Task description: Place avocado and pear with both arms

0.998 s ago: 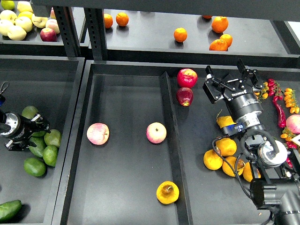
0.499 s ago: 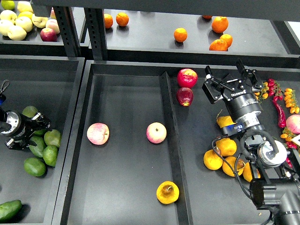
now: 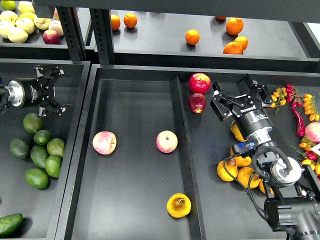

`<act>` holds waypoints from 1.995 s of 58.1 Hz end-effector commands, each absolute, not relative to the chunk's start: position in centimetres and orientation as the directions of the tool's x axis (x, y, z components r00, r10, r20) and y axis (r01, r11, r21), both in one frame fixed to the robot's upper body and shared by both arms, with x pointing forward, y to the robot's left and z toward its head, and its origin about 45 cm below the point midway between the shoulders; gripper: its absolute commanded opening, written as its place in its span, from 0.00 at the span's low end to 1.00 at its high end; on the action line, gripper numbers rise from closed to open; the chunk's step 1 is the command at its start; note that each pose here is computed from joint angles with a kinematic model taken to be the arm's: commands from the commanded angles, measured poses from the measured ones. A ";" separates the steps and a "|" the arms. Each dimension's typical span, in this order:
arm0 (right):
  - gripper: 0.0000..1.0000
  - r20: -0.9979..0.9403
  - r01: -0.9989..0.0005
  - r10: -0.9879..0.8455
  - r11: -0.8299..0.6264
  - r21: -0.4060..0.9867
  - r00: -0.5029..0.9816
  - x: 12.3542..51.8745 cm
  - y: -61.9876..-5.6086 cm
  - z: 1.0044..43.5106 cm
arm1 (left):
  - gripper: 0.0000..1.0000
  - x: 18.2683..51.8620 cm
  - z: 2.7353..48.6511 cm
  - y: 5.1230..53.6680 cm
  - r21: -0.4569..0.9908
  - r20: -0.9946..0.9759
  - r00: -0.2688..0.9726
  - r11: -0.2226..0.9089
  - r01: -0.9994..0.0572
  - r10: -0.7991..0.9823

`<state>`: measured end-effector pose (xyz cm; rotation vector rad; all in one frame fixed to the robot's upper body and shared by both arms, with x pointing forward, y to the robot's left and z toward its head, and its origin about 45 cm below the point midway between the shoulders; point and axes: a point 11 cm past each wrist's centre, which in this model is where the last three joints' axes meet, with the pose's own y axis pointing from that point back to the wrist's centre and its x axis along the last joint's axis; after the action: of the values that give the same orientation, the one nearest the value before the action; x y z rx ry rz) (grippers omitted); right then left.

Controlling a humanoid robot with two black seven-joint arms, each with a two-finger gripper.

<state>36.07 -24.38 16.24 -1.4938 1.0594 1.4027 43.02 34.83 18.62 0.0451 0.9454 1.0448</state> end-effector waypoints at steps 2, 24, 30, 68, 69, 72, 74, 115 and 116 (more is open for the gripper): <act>0.99 -0.999 -0.948 -0.046 -0.320 0.002 0.013 35.7 -24.5 15.6 | 0.98 41.9 18.1 33.7 0.331 -0.771 0.138 0.576 -0.748 0.622; 0.99 -0.999 -0.937 -0.047 -0.350 0.017 -0.001 34.8 -24.1 14.6 | 0.98 38.1 17.3 27.2 -0.023 -0.960 0.182 0.589 -0.808 0.212; 0.99 -0.999 -0.935 -0.047 -0.354 0.005 0.012 34.5 -24.0 14.4 | 0.98 37.3 17.5 26.3 -0.088 -0.971 0.197 0.565 -0.821 0.136; 0.99 -0.999 -0.889 -0.046 -0.458 0.023 -0.002 33.4 -22.5 13.6 | 0.98 28.0 14.8 21.1 -0.117 -0.982 0.183 0.586 -0.802 0.053; 0.99 -0.999 -0.888 -0.046 -0.460 0.020 0.001 33.5 -22.4 13.7 | 0.98 27.8 14.8 21.0 -0.111 -0.981 0.184 0.592 -0.798 0.064; 0.99 -0.999 -0.887 -0.046 -0.462 0.018 0.004 33.6 -22.4 13.8 | 0.99 27.5 14.6 20.9 -0.098 -0.979 0.184 0.599 -0.794 0.083; 0.99 -0.999 -0.886 -0.046 -0.464 0.016 0.006 33.6 -22.4 13.9 | 0.99 27.4 14.3 20.9 -0.081 -0.980 0.172 0.602 -0.794 0.095; 0.99 -0.826 -0.522 -0.438 -0.826 0.213 0.355 32.7 -23.2 16.5 | 0.99 27.9 13.3 22.4 -0.026 -0.968 0.140 0.468 -0.883 0.210; 0.99 -0.816 -0.503 -0.446 -0.833 0.229 0.367 32.4 -23.2 16.2 | 0.99 27.8 13.3 22.4 -0.026 -0.968 0.140 0.470 -0.882 0.209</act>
<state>33.85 -23.48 17.32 -2.3495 0.9481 1.5048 27.88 22.04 13.44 -0.7090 1.1681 0.8770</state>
